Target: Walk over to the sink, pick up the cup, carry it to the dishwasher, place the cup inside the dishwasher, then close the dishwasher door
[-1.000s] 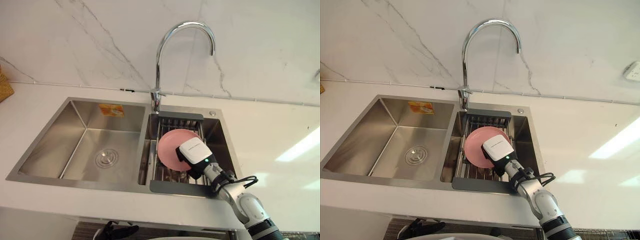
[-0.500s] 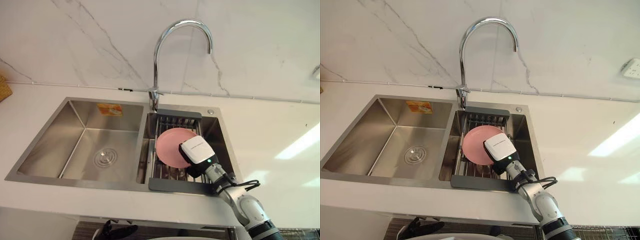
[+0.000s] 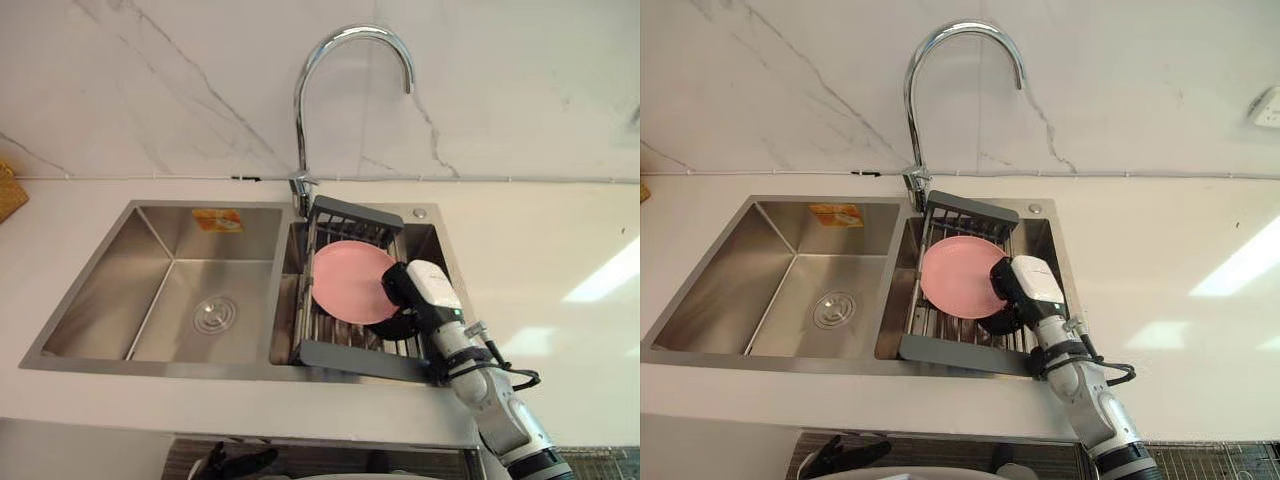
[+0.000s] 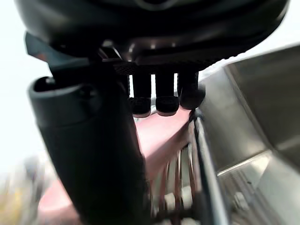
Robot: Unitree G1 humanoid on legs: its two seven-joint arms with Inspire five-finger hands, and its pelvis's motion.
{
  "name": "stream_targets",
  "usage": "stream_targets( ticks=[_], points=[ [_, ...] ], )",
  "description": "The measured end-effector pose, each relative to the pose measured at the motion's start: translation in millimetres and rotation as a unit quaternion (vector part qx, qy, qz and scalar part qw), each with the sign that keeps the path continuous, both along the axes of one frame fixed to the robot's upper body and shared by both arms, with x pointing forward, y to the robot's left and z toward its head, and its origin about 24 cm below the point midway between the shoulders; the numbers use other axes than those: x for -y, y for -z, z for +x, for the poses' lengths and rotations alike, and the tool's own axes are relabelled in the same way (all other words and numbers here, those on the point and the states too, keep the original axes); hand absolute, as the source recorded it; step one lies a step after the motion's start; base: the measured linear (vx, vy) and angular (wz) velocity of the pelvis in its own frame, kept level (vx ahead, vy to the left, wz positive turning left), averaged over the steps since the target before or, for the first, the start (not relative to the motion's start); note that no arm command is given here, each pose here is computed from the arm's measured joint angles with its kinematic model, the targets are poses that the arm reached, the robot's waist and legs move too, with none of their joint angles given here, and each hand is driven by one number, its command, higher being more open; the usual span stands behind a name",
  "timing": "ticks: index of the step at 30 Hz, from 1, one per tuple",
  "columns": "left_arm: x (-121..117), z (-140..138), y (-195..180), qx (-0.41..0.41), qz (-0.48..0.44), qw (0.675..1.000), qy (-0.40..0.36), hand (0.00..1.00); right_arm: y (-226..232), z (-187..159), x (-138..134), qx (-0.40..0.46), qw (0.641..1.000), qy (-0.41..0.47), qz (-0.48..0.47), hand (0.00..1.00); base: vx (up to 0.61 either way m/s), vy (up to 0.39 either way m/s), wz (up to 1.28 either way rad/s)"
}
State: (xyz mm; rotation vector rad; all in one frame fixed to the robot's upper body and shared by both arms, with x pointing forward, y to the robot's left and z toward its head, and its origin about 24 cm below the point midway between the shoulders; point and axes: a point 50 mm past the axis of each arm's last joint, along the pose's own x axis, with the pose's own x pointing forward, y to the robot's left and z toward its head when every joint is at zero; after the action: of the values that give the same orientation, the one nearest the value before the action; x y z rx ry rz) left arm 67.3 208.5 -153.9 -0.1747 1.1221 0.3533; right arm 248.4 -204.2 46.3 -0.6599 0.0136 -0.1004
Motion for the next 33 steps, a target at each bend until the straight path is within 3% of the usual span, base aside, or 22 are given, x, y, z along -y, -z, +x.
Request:
stream_targets(
  ticks=[3, 10, 11, 16, 21, 25, 28, 33],
  points=[
    [5.6, -2.7, 1.5, -0.012, -0.01, 1.0, -0.003, 1.0, -14.4, 9.3, 36.2, 0.018, 0.993, 0.098, 0.065, 0.0, 0.0, 0.0, 0.0],
    [8.0, 8.0, 0.2, -0.011, -0.01, 1.0, -0.002, 1.0, -8.1, 13.2, 43.4, 0.002, 0.979, 0.135, 0.155, 0.0, 0.0, 0.0, 0.0],
    [8.1, 8.1, 0.2, -0.014, -0.012, 1.0, -0.003, 1.0, -5.5, 14.9, 38.8, 0.0, 0.976, 0.135, 0.17, 1.0, 0.0, 0.0, 0.0],
    [4.8, 7.9, -1.5, -0.014, -0.007, 1.0, -0.012, 1.0, -3.3, 17.3, 31.0, -0.002, 0.978, 0.129, 0.166, 1.0, 0.0, 0.0, 0.01],
    [4.6, 7.6, -1.5, -0.013, -0.008, 1.0, -0.023, 1.0, -27.0, 19.1, 26.3, 0.042, 0.995, 0.087, 0.02, 1.0, 0.0, 0.0, 0.0],
    [3.2, 6.7, -1.4, -0.012, -0.01, 0.999, -0.031, 1.0, -88.2, 11.3, 15.8, 0.186, 0.972, 0.012, -0.139, 1.0, 0.0, 0.0, 0.0],
    [0.6, 5.6, -1.7, -0.008, -0.014, 0.999, -0.042, 1.0, -102.7, 3.7, 9.6, 0.221, 0.96, -0.023, -0.168, 1.0, 0.0, 0.0, 0.0],
    [-2.6, 0.3, -1.4, -0.008, -0.016, 0.998, -0.056, 1.0, -104.9, -7.1, 5.3, 0.209, 0.952, -0.077, -0.209, 1.0, 0.0, 0.0, 0.0]
  ],
)
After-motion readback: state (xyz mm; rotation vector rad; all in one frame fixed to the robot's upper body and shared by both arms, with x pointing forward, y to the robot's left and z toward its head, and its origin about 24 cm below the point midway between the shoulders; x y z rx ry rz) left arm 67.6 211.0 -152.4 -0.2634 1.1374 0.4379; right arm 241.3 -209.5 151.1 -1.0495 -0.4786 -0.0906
